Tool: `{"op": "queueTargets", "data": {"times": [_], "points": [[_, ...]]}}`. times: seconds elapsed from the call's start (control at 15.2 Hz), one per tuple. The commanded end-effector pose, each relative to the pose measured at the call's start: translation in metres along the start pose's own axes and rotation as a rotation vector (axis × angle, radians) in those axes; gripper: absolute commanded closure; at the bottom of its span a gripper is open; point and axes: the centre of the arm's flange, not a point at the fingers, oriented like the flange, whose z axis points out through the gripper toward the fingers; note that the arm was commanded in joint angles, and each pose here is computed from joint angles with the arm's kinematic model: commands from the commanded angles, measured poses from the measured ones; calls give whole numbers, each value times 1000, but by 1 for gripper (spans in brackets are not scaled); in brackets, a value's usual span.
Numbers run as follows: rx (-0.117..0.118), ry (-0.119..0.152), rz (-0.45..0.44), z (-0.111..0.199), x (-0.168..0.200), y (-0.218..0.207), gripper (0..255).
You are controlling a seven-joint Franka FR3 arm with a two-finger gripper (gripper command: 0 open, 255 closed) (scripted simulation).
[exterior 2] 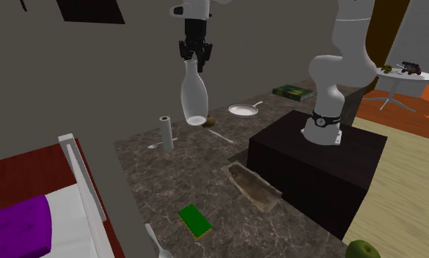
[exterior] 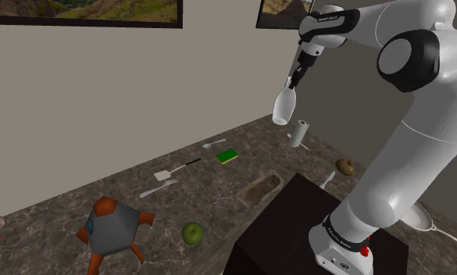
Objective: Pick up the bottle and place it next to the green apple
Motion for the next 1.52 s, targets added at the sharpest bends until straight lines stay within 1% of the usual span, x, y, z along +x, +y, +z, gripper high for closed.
{"op": "queueTargets", "data": {"times": [0.0, 1.45], "points": [[-1, 1, 1, 0, 4, -26, 255], [-1, 1, 1, 5, 74, -308, 255]]}}
